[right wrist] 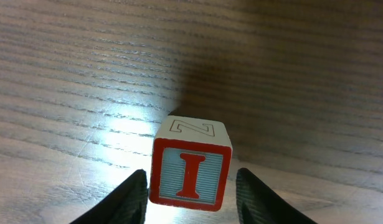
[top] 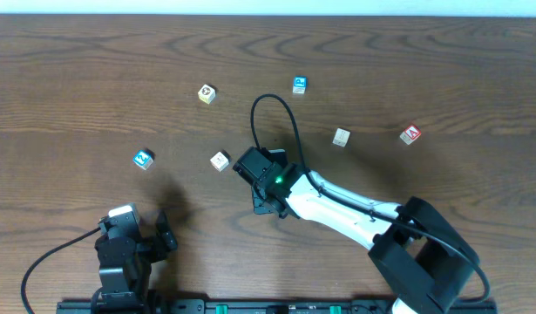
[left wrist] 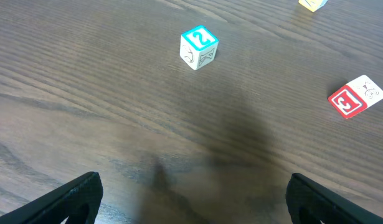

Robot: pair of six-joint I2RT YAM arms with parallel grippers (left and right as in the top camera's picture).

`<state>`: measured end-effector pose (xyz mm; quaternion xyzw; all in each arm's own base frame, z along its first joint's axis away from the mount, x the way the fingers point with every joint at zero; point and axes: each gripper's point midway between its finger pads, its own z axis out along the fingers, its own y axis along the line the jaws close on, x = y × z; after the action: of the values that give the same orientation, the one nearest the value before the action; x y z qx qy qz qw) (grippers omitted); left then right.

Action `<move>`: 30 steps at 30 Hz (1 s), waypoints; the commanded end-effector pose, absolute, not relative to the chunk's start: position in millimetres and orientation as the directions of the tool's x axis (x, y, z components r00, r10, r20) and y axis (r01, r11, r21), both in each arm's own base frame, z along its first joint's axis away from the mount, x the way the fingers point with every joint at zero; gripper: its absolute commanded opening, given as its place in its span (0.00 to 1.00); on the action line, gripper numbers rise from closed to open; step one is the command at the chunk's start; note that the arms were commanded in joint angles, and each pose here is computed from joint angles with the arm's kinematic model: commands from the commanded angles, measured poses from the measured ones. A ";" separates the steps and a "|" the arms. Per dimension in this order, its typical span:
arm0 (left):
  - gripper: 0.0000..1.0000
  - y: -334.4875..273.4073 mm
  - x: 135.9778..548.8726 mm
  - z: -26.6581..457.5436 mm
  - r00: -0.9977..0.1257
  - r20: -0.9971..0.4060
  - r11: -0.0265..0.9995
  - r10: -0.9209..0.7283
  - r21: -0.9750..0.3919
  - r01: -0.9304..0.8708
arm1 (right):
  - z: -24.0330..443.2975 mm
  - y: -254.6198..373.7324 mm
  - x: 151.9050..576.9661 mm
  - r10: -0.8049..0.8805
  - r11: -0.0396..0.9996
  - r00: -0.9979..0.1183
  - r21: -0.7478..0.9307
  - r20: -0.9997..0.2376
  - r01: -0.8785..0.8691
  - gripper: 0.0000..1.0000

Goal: Spell out Ai2
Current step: 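Close the right gripper on the red 'I' block and lift, then carry the 'I' block forward and set it down at center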

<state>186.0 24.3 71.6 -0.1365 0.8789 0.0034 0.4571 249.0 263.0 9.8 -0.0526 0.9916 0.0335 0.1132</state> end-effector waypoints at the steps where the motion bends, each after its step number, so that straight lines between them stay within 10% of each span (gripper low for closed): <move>1: 0.95 27.0 184.8 66.7 -0.554 -0.802 0.964 -0.221 -0.095 -0.247 | 13.6 266.0 254.0 -0.095 0.993 -0.962 0.047 -0.255 -0.110 0.43; 24: 0.95 27.0 184.8 66.7 -0.554 -0.802 0.964 -0.221 -0.095 -0.247 | 16.4 266.6 271.1 -0.079 0.995 -0.951 0.037 -0.298 -0.094 0.22; 30: 0.95 27.0 184.8 66.7 -0.554 -0.802 0.964 -0.221 -0.095 -0.247 | 67.2 282.3 313.5 -0.107 0.989 -0.913 0.055 -0.393 -0.139 0.01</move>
<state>186.0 24.3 71.5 -0.1363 0.8790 0.0035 0.4569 284.2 274.0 37.5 -0.0469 0.9862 0.0362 0.1549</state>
